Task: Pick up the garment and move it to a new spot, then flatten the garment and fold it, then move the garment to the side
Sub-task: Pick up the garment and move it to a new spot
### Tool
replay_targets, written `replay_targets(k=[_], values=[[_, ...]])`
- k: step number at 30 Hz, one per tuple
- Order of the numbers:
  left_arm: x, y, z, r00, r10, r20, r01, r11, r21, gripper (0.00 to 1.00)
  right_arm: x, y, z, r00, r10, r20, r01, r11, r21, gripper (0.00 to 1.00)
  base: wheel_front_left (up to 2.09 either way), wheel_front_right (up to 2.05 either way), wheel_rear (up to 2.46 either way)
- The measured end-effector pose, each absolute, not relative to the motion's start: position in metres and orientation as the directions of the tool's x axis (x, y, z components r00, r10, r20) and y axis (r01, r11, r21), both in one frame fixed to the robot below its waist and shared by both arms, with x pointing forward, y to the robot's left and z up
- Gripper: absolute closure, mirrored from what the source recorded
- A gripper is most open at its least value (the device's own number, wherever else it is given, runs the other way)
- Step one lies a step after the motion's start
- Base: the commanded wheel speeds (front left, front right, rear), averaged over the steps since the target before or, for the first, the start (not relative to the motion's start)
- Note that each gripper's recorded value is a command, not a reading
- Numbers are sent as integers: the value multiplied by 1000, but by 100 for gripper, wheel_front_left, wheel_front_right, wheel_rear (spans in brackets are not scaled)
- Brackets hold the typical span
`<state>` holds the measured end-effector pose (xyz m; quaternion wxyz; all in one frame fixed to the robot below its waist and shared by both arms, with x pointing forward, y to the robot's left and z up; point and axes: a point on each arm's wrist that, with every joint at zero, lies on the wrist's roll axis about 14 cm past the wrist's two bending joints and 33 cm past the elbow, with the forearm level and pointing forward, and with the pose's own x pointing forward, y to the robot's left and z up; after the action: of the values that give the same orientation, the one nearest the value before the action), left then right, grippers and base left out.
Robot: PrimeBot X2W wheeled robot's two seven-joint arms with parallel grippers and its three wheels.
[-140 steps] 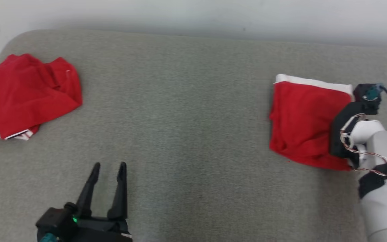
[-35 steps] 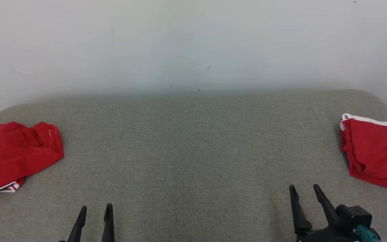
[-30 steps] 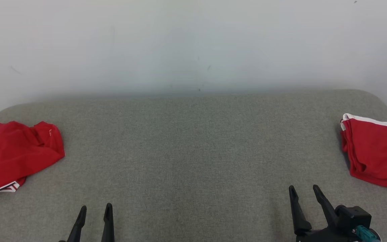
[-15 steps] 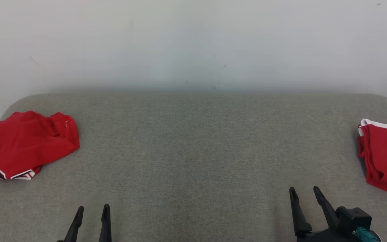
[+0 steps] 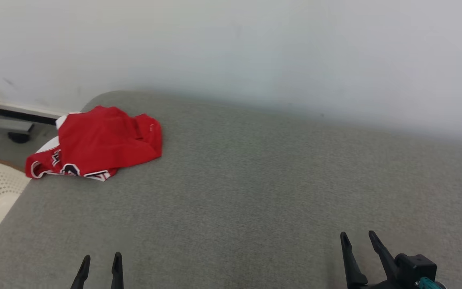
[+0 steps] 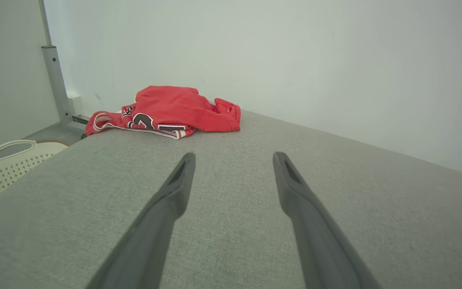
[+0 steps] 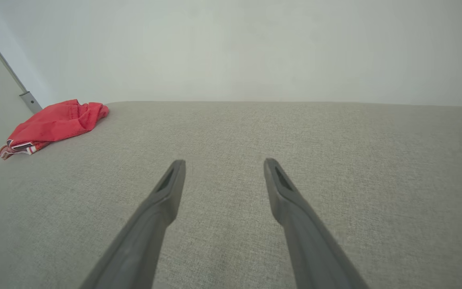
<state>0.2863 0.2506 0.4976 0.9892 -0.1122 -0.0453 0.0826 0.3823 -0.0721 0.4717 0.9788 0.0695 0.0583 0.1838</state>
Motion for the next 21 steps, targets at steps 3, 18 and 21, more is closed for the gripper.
replay_targets(k=[3, 18, 21], values=[[268, 265, 494, 972, 228, 64, -208, 951, -227, 0, 383, -51, 473, 902, 423, -87, -407, 900, 158, 0, 0, 0, 0], [197, 319, 492, 879, 474, 54, -451, 862, -232, 0, 381, 50, 473, 742, 664, -91, -647, 745, 163, 0, 0, 0, 0], [194, 319, 490, 873, 486, 44, -465, 855, -229, 0, 382, 56, 470, 731, 676, -99, -657, 735, 167, 0, 0, 0, 0]])
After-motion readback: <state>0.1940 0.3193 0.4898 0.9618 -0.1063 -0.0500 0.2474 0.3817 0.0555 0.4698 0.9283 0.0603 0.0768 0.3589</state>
